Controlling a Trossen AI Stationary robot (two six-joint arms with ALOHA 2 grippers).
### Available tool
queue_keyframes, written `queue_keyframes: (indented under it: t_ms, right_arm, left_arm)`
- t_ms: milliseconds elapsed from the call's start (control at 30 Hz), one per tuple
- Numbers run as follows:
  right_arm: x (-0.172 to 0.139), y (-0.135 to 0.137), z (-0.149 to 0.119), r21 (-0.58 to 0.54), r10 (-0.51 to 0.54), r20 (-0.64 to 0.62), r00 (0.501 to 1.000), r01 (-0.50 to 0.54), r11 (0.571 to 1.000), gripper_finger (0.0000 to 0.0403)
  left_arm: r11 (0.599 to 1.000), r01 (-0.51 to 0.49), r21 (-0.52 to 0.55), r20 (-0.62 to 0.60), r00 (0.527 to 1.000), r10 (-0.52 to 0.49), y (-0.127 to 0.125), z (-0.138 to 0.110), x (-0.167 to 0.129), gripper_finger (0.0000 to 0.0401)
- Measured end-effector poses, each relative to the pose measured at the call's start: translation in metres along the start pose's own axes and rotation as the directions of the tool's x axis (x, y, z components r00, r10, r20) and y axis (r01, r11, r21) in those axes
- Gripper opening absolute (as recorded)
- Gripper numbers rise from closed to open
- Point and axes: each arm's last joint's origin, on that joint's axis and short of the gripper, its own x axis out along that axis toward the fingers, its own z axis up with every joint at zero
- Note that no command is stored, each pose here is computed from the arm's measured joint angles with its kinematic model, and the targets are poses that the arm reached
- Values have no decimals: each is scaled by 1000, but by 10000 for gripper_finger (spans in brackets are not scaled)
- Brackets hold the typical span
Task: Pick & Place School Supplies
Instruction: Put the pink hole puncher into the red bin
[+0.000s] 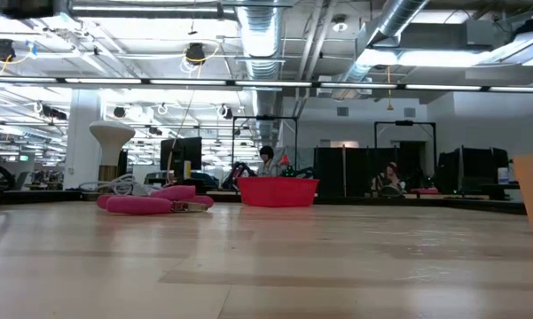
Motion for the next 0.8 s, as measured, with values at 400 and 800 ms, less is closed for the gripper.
queue_keyframes:
  t_ms: [400, 800]
  right_arm:
    - [85, -6, -77, 17, 48, -533, 844, -46, 999, 116]
    - [216, -48, -205, 362, 482, -639, 599, -318, 876, 116]
  left_arm:
    - [984, -150, 101, 677, 735, 43, 14, 79, -44, 144]
    - [952, -297, 70, 757, 638, 144, 24, 99, -33, 136]
